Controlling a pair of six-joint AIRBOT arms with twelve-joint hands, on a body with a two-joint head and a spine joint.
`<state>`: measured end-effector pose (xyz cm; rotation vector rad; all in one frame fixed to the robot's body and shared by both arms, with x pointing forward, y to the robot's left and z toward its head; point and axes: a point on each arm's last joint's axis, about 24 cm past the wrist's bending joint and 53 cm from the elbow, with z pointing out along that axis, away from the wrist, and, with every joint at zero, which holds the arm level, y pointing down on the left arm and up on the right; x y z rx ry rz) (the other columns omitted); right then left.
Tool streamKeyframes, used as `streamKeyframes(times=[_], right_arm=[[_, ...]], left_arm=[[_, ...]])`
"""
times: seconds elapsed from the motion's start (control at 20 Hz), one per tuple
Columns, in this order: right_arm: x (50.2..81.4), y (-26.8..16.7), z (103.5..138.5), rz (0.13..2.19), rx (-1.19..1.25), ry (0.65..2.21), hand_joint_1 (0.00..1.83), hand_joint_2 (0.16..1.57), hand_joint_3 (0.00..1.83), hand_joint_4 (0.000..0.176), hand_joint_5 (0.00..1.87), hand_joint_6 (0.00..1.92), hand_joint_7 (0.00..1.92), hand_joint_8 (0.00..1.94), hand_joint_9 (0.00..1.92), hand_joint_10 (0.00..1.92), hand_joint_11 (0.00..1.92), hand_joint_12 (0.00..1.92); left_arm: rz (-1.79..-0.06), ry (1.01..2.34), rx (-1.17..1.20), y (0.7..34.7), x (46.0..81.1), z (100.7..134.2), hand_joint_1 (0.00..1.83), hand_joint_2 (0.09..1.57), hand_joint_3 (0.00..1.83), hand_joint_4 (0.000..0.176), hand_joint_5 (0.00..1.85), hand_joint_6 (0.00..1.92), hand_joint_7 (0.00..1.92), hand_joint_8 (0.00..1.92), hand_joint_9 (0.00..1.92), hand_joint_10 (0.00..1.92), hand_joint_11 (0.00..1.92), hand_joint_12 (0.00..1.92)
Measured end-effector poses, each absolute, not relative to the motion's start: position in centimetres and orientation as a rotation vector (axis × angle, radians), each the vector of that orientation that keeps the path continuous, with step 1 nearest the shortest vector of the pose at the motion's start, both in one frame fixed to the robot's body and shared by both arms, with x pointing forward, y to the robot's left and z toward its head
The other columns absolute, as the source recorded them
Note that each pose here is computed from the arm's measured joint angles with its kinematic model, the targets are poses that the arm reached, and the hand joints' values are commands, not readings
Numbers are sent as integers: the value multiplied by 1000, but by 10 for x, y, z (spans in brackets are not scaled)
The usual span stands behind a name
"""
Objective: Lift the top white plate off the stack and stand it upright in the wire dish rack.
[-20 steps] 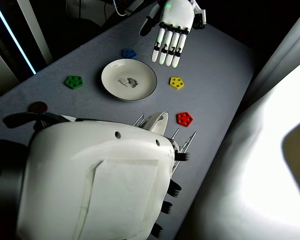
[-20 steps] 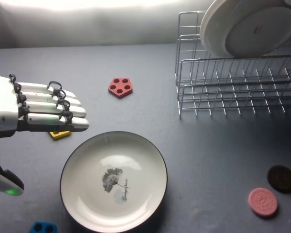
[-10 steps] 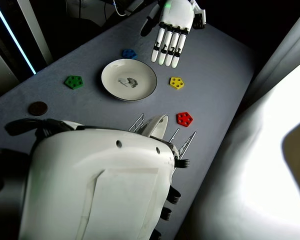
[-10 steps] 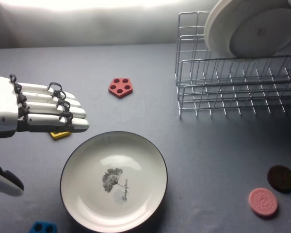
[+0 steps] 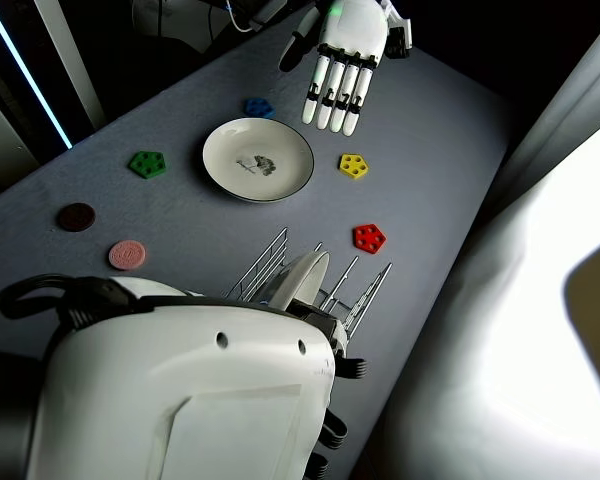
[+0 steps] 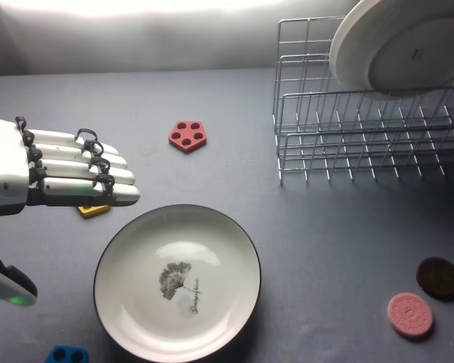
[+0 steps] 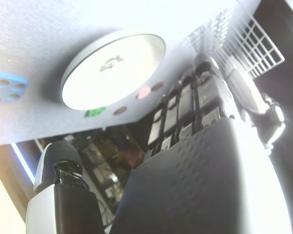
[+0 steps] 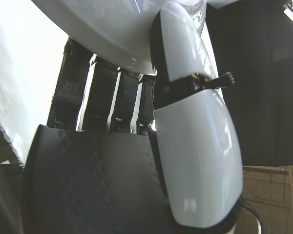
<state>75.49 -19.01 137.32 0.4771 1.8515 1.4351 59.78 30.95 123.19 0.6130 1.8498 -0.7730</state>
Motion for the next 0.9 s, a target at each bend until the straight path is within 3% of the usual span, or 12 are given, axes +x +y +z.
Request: streamKeyframes(times=[0.4,0.9], right_arm=[[757,-183,1371,1422,456,1866,1477,1158,0,0,772,1253,775,974,888,1033,794,1570],[759,-180,1352,1386,456,1906,1479,1147,0,0,785,1235,846,897,899,1008,783,1573]], left_arm=[[-783,1854,630,304,597,1227,340,1039,1,0,0,0,25,1,42,5,57,156],[-788,1851,632,304,597,1228,345,1035,0,0,2,1,38,6,48,8,31,154]])
